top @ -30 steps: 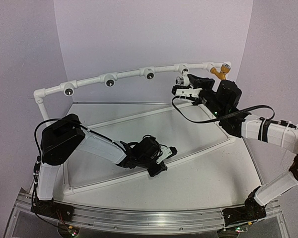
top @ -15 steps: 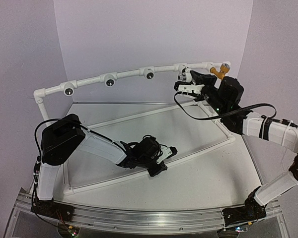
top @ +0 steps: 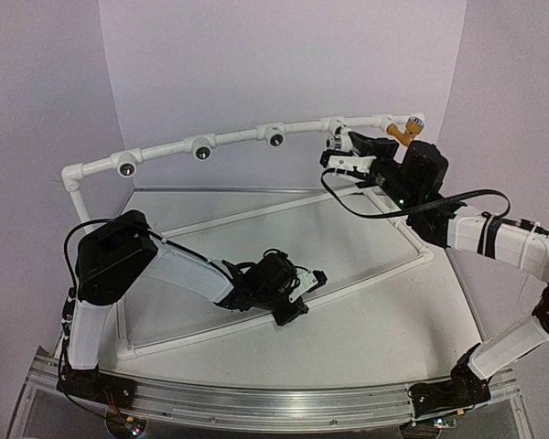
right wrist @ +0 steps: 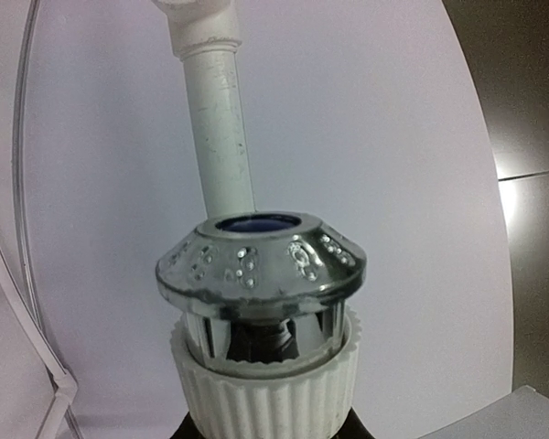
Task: Install the water faucets
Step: Screw the water faucet onto the adaptor.
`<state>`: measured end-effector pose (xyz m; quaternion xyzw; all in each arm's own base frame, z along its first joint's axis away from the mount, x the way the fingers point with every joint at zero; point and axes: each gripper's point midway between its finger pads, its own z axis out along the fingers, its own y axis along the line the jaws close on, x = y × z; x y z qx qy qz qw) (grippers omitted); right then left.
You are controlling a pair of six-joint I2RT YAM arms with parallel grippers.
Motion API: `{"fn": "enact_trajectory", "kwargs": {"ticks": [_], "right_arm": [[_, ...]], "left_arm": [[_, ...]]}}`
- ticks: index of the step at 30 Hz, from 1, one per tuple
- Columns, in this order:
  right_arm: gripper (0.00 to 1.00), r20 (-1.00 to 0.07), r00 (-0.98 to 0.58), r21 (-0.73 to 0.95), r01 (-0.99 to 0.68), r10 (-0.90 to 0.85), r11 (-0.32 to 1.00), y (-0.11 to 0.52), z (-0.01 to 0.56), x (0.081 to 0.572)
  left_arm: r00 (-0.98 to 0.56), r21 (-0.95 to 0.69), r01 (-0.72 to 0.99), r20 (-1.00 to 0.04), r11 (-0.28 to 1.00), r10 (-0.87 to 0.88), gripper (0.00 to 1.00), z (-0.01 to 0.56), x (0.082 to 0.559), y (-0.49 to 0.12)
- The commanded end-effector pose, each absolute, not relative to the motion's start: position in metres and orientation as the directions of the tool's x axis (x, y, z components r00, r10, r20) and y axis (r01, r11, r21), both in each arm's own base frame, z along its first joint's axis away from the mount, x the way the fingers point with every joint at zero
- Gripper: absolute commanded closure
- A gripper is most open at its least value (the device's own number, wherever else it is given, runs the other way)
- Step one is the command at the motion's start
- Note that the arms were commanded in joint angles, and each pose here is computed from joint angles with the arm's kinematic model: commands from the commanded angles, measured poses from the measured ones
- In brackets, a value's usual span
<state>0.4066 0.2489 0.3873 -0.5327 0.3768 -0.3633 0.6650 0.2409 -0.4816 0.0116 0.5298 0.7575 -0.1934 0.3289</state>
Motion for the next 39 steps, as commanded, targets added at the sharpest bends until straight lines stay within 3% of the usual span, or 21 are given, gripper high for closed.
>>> {"fn": "enact_trajectory", "kwargs": {"ticks": [1,14,39], "right_arm": [[1.0,-0.166,0.437,-0.979,0.033,-0.884,0.2,0.253,0.391,0.415],[1.0,-0.089,0.398,-0.982,0.12,-0.913,0.148,0.247,0.398,0.43],[1.0,-0.153,0.346,-0.978,0.079,-0.926,0.191,0.228,0.365,0.453]], "left_arm": [[-0.31,0.027,0.937,-0.398,0.349,0.864,1.0,-0.086,0.198,-0.417],[-0.312,0.028,0.936,-0.394,0.351,0.864,1.0,-0.087,0.197,-0.415],[-0.308,0.028,0.938,-0.39,0.346,0.868,1.0,-0.089,0.195,-0.415]]}}
